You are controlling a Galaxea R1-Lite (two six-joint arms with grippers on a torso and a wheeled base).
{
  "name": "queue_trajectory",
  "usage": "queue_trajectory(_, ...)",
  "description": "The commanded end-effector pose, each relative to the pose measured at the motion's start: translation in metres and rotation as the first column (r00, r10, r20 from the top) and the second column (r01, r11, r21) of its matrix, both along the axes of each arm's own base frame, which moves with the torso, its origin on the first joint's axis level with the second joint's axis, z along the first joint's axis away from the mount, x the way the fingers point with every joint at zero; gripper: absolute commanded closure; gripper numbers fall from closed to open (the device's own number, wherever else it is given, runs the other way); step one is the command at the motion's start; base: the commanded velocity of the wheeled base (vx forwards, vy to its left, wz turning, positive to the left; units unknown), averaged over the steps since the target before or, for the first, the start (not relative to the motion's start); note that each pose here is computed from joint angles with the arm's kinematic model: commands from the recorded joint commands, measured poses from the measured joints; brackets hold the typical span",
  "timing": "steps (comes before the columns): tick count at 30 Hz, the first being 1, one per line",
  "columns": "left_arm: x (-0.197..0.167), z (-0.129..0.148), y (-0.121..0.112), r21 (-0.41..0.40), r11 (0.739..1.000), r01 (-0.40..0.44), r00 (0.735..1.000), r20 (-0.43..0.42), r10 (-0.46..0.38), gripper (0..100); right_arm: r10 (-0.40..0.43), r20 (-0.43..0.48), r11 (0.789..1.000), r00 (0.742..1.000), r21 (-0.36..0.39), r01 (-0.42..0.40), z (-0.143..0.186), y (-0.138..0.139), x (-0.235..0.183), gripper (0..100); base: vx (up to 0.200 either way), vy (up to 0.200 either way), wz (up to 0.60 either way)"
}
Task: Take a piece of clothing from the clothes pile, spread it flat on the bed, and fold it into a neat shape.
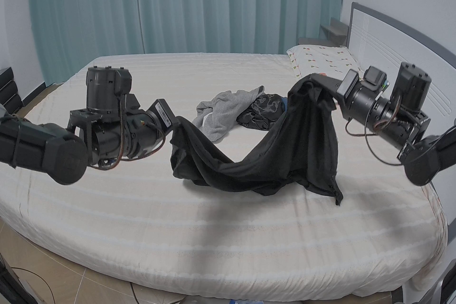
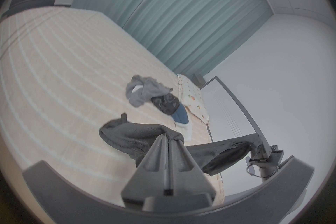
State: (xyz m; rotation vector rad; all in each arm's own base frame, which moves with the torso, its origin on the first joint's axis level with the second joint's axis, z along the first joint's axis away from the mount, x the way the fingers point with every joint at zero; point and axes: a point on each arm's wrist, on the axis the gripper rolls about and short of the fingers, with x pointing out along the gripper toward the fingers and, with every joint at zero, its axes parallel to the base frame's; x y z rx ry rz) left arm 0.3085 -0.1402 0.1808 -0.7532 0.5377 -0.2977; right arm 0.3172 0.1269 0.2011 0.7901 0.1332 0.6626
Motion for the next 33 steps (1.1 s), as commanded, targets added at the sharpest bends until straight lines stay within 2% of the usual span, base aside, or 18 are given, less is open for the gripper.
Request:
queue_trajectory(1,-0.013,-0.031,-0.012,-0.001,0.999,0.040,0.996,-0.086,-0.040,100,0.040,-0.119,0.999,0.992,-0.012,-0.042,-0.039,0.013,-0.003,100,0.000,0.000,0.00)
queue_trajectory(6,-0.018,-0.045,-0.019,-0.009,0.999,0.054,0.990,-0.134,-0.055,100,0.057,-0.167,0.998,0.984,0.004,-0.057,-0.046,0.016,-0.011,100,0.000,0.000,0.00)
queue_trajectory(12,-0.018,-0.054,-0.019,-0.016,0.999,0.051,0.989,-0.141,-0.052,100,0.070,-0.226,0.997,0.972,0.054,-0.059,-0.051,0.014,-0.019,100,0.000,0.000,0.00)
queue_trajectory(18,-0.025,-0.069,-0.014,-0.017,0.999,0.047,0.986,-0.161,-0.049,100,0.070,-0.245,0.996,0.967,0.071,-0.054,-0.052,0.013,-0.019,100,-0.200,0.000,0.00)
queue_trajectory(24,-0.028,-0.073,-0.010,-0.025,0.999,0.039,0.989,-0.139,-0.043,100,0.066,-0.256,0.997,0.964,0.065,-0.051,-0.055,0.012,-0.019,100,-0.200,0.000,0.00)
queue_trajectory(27,-0.029,-0.070,-0.011,-0.036,0.998,0.046,0.993,-0.111,-0.050,100,0.064,-0.259,0.997,0.964,0.064,-0.049,-0.056,0.012,-0.019,100,0.000,0.000,0.00)
queue_trajectory(33,-0.029,-0.071,-0.013,-0.037,0.998,0.045,0.993,-0.109,-0.049,100,0.059,-0.266,0.997,0.962,0.061,-0.044,-0.058,0.011,-0.018,100,0.000,0.000,0.00)
